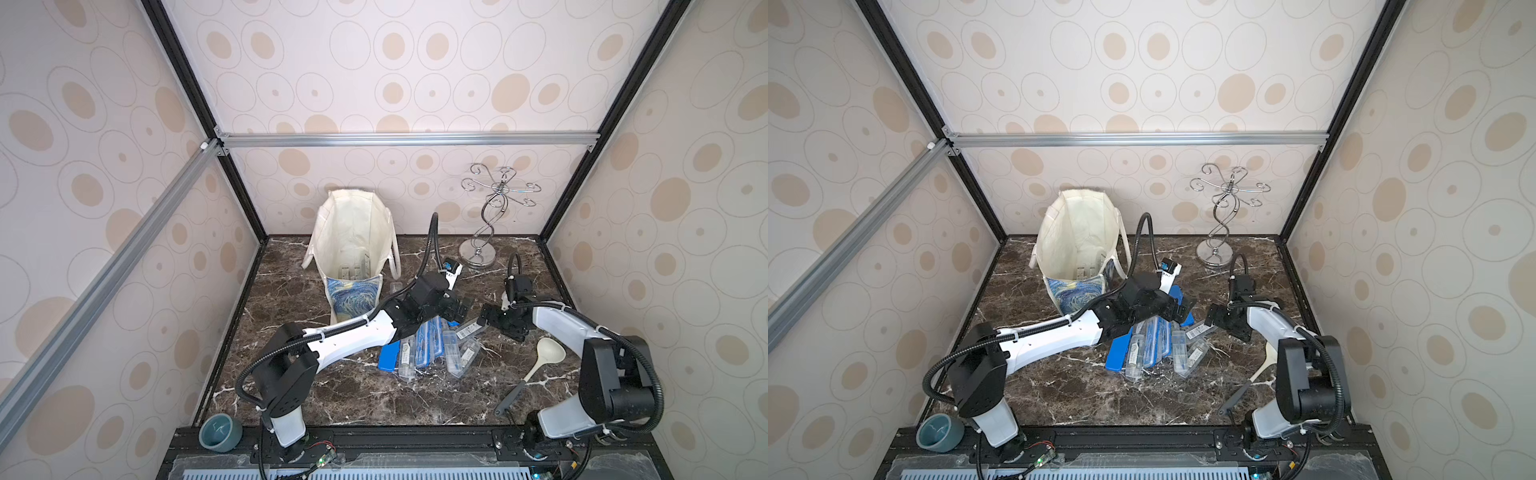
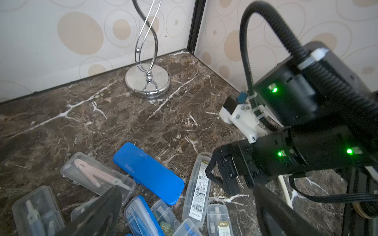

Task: Put the compass set into the canvas bag
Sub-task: Pick up the compass set at the center of the board.

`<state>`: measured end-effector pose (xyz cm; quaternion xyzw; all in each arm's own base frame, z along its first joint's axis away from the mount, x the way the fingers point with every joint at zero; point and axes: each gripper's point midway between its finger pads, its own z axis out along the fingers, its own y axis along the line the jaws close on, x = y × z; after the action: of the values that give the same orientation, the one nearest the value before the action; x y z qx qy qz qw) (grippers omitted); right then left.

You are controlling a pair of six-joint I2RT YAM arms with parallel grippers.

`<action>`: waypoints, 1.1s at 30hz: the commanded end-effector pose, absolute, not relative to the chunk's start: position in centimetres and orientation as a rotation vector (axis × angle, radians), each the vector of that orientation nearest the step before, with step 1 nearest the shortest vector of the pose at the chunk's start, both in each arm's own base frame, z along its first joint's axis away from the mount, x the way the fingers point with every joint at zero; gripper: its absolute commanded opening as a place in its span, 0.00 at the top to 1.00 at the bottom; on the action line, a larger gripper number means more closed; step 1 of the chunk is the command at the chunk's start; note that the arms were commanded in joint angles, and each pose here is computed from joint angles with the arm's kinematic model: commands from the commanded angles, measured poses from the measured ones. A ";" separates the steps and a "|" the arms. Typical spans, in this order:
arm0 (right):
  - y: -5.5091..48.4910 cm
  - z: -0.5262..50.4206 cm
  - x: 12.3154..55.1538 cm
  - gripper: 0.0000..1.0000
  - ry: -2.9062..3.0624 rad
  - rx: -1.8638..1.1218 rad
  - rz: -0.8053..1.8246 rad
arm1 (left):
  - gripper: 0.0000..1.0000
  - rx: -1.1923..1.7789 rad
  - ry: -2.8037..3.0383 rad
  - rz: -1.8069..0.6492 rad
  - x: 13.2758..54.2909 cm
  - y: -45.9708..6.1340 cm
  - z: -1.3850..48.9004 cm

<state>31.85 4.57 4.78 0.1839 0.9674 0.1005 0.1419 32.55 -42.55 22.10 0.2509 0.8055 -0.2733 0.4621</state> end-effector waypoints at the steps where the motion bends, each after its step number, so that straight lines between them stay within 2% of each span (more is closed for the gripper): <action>1: 5.3 4.7 32.5 0.06 2.801 0.542 0.293 | 0.00 0.577 1.942 -0.698 33.0 -43.2 24.7; 12: 7.3 3.4 33.5 0.09 2.883 0.463 0.214 | 0.00 0.545 1.991 -0.652 33.1 -42.4 22.1; 19: 6.7 2.4 33.0 0.18 2.949 0.414 0.034 | 0.00 0.532 2.000 -0.634 33.0 -41.7 21.5; 21: 6.8 2.0 32.9 0.22 2.966 0.417 0.035 | 0.00 0.536 2.001 -0.633 33.0 -41.7 21.3; 28: 8.3 1.4 34.0 0.23 2.965 0.440 0.150 | 0.00 0.538 2.009 -0.628 33.1 -41.8 21.0; 33: 8.4 1.5 35.3 0.27 2.959 0.435 0.141 | 0.00 0.537 2.015 -0.616 33.1 -41.5 20.7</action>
<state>35.06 8.04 2.09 0.1416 0.9850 0.0461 0.0869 33.04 -41.58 20.26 0.2279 0.8218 -0.2504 0.4583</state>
